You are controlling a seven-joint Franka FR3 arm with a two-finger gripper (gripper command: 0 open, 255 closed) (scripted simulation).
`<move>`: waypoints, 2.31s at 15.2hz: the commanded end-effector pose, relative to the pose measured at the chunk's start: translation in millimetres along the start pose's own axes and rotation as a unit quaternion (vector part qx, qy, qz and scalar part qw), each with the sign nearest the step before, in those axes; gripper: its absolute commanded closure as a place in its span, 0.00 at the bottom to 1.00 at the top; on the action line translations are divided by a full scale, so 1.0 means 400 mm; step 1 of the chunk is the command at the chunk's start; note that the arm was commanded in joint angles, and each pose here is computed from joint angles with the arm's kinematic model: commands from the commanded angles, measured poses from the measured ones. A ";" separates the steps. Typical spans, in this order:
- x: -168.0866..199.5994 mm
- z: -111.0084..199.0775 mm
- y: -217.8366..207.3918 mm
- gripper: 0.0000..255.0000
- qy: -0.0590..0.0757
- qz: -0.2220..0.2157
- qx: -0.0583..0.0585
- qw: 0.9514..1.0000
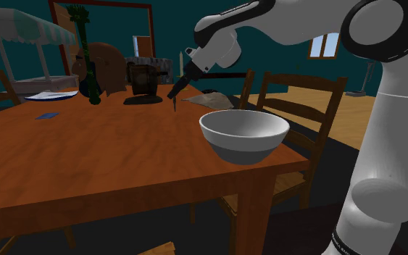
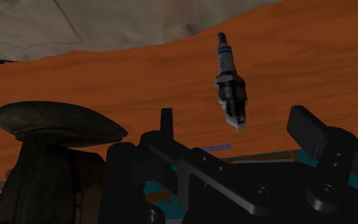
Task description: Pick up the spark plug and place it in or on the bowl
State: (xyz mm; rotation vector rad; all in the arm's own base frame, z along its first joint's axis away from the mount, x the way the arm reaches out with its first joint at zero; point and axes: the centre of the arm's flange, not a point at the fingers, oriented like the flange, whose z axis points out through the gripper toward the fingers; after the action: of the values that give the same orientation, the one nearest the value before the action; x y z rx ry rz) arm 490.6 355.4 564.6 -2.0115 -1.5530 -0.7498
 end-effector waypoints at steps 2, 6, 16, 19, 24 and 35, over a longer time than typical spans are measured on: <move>0.000 0.000 0.000 0.00 0.000 0.000 0.000 1.000; 0.000 0.000 0.000 1.00 0.000 0.000 0.000 1.000; 0.027 -0.028 -0.002 1.00 0.000 0.000 0.000 1.000; 0.054 -0.057 -0.003 1.00 0.000 0.000 0.000 1.000; 0.099 -0.106 -0.007 1.00 0.000 0.000 0.000 1.000; 0.198 -0.212 -0.013 1.00 0.000 0.000 0.000 1.000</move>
State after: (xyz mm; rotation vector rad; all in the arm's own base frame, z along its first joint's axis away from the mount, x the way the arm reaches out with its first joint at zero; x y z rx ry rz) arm 491.0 356.0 675.6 -2.0114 -1.5529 -0.7507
